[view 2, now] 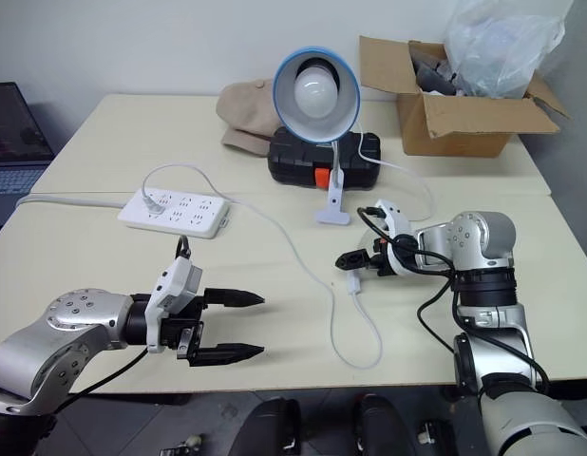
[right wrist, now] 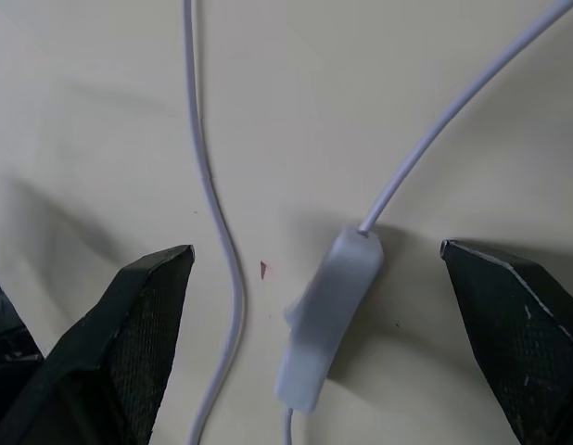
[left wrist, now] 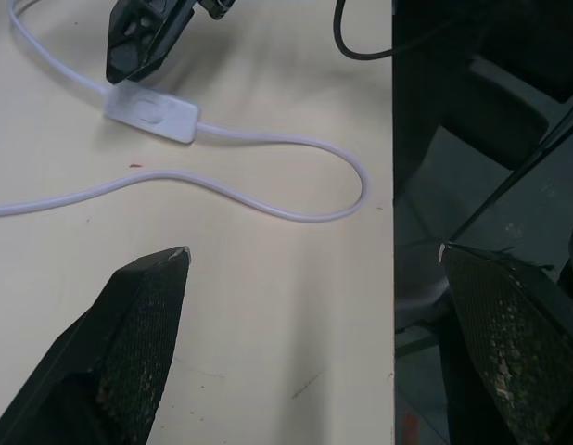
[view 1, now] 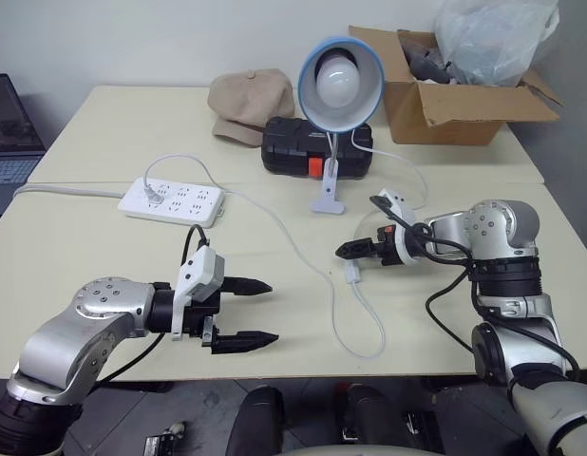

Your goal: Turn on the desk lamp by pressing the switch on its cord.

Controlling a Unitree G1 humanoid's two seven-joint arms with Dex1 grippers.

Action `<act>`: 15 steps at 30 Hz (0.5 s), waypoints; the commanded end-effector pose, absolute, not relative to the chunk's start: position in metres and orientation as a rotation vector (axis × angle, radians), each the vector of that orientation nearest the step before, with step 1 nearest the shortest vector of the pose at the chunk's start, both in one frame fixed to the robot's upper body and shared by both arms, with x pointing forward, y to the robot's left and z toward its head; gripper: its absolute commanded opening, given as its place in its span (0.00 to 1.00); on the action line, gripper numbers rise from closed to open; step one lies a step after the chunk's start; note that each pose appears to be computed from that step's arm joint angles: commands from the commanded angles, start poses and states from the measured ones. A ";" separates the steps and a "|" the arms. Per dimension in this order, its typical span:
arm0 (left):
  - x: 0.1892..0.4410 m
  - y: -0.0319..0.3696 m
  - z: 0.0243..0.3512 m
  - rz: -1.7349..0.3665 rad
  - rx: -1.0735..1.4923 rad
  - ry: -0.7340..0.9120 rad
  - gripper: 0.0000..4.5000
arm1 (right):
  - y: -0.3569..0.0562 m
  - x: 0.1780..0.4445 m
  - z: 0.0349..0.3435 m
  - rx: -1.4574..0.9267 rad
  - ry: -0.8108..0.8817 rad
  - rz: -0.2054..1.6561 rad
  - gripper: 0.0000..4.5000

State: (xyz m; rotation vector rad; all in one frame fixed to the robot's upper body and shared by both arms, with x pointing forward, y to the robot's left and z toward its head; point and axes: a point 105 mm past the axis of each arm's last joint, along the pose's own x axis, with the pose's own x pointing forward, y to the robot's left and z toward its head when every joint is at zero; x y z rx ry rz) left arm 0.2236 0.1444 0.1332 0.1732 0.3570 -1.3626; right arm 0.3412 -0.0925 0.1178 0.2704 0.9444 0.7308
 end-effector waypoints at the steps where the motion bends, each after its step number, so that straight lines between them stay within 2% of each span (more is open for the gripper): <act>1: 0.221 0.142 0.138 -1.381 0.205 0.331 1.00 | -0.089 0.342 0.124 0.269 0.935 0.752 0.99; 5: 0.219 0.143 0.137 -1.383 0.206 0.343 1.00 | -0.088 0.342 0.123 0.271 0.939 0.755 0.99; 9: 0.220 0.145 0.136 -1.376 0.215 0.348 1.00 | -0.086 0.342 0.122 0.271 0.943 0.758 0.77; 15: 0.219 0.146 0.136 -1.377 0.225 0.350 1.00 | -0.087 0.345 0.120 0.282 0.944 0.747 0.49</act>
